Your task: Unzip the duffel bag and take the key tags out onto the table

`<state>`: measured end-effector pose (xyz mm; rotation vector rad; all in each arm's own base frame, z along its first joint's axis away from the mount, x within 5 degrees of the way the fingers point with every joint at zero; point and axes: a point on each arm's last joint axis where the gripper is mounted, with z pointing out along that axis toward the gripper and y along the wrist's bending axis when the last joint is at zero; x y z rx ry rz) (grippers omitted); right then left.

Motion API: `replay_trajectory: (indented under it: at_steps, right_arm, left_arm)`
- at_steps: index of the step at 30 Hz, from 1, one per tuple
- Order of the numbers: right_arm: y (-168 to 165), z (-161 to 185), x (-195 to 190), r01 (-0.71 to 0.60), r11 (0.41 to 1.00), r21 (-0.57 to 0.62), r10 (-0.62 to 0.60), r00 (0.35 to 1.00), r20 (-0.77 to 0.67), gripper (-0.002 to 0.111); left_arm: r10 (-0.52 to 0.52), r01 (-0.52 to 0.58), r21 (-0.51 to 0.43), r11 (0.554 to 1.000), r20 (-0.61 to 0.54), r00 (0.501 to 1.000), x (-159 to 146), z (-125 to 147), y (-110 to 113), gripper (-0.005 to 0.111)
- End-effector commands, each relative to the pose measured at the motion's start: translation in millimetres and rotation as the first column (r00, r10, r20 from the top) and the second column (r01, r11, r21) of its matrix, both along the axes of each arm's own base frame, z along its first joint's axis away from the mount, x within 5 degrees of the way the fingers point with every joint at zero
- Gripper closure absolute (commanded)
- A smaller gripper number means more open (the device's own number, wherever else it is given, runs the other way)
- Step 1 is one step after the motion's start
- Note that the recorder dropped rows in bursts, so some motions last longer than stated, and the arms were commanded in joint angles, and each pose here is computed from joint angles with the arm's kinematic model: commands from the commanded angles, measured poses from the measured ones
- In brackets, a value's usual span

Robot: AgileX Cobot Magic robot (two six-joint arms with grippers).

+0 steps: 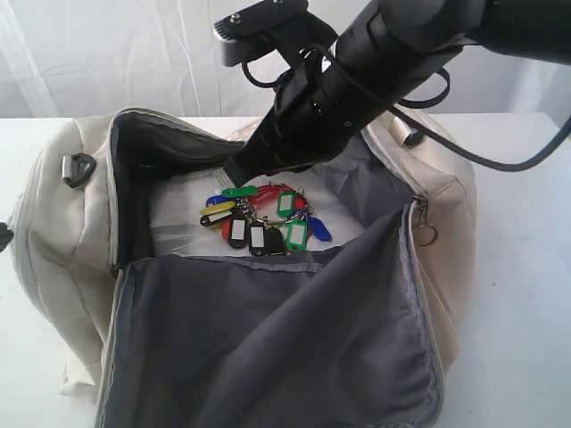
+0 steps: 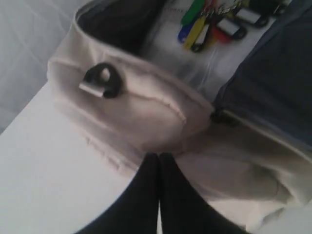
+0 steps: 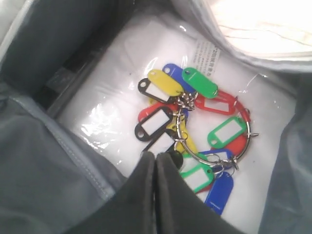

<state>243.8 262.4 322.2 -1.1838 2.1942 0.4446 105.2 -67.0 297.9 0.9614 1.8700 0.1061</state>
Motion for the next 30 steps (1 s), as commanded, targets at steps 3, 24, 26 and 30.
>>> replay_trajectory:
  at_steps: [3,24,26,30]
  right_arm:
    - [0,5,3,-0.001,1.000,0.015,0.000,0.997,0.076,0.108]
    - [30,-29,57,0.048,0.985,-0.166,-0.049,0.999,-0.002,0.108]
    - [36,-33,63,0.040,0.979,-0.201,-0.049,0.998,-0.038,0.108]
    - [44,-44,71,0.014,0.958,-0.287,-0.052,0.991,-0.126,0.108]
  left_arm:
    - [-0.086,0.092,-0.073,0.993,0.082,0.993,-6,-1,-3,0.107]
    - [-0.129,0.163,-0.160,0.974,0.206,0.970,-21,4,9,0.107]
    - [-0.150,0.190,-0.153,0.970,0.239,0.959,-24,0,10,0.107]
    - [-0.150,0.196,-0.145,0.970,0.282,0.948,-29,-2,17,0.107]
